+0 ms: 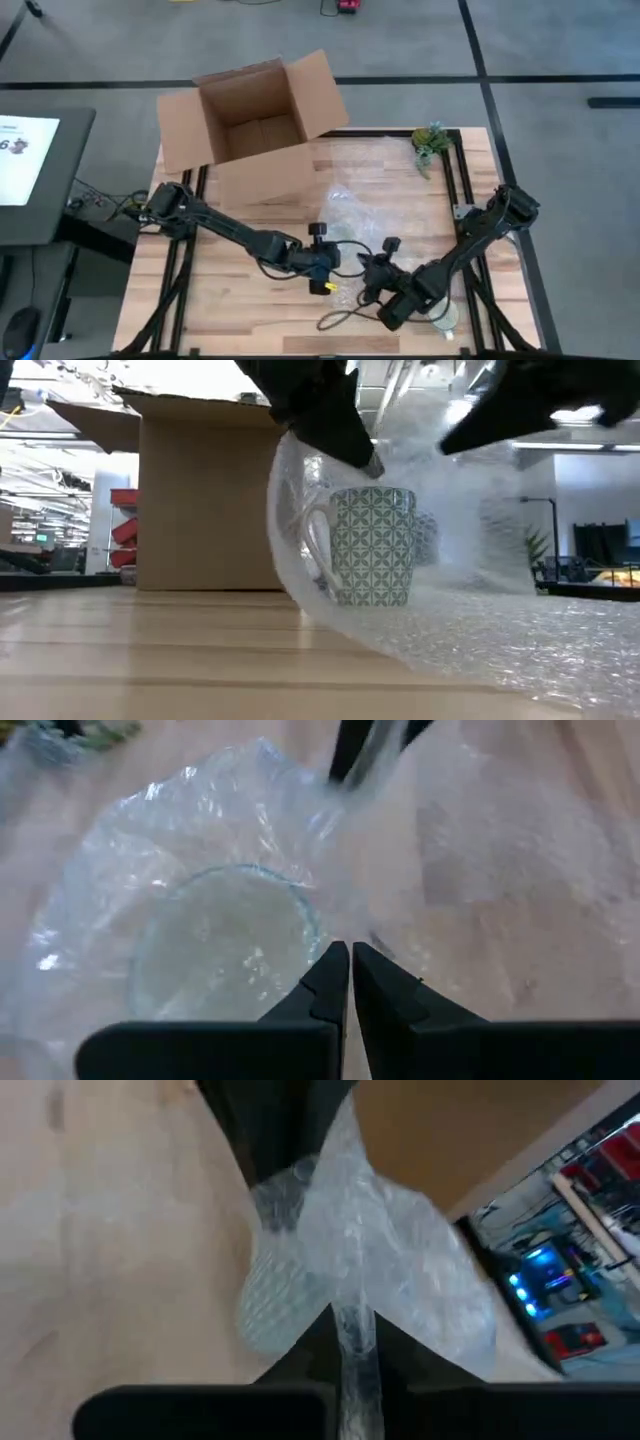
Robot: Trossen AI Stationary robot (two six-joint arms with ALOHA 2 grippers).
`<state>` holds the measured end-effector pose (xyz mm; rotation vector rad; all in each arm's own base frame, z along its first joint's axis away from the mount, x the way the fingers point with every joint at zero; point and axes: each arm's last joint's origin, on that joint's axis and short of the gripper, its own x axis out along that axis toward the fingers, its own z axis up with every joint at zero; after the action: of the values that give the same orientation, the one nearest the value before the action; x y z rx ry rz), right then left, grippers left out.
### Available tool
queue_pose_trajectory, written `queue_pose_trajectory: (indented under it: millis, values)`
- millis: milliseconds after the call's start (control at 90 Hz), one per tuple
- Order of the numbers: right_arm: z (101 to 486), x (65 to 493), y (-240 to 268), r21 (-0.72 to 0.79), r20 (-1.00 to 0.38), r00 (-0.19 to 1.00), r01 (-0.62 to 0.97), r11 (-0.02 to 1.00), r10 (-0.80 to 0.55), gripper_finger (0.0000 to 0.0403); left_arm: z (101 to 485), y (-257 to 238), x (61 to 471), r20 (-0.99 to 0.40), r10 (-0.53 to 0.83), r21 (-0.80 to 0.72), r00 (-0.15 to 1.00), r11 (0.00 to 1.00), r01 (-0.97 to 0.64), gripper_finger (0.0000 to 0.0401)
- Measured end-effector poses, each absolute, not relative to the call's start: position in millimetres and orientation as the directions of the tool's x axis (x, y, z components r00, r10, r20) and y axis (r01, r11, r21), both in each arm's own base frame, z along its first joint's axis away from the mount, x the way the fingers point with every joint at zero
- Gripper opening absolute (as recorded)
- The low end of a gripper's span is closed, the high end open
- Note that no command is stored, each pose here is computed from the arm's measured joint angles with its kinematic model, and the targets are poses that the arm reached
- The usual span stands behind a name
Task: Wrap mug
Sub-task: Wrap the green patterned mug with the bubble wrap
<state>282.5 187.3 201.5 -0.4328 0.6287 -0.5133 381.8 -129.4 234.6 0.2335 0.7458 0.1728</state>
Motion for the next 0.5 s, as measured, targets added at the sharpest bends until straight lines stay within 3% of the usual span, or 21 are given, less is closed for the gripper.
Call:
queue_pose_trajectory:
  millis: [322,500]
  values:
    - [217,326,140,-0.408,-0.655,0.618,0.195,0.892,-0.435,0.0,290,-149,340,-0.592,0.178,0.211,0.786,0.976,-0.061,0.0]
    - [231,331,130,-0.364,-0.742,0.56,0.124,0.923,-0.368,0.0,289,-150,323,-0.577,0.362,0.36,0.732,0.917,-0.17,0.0]
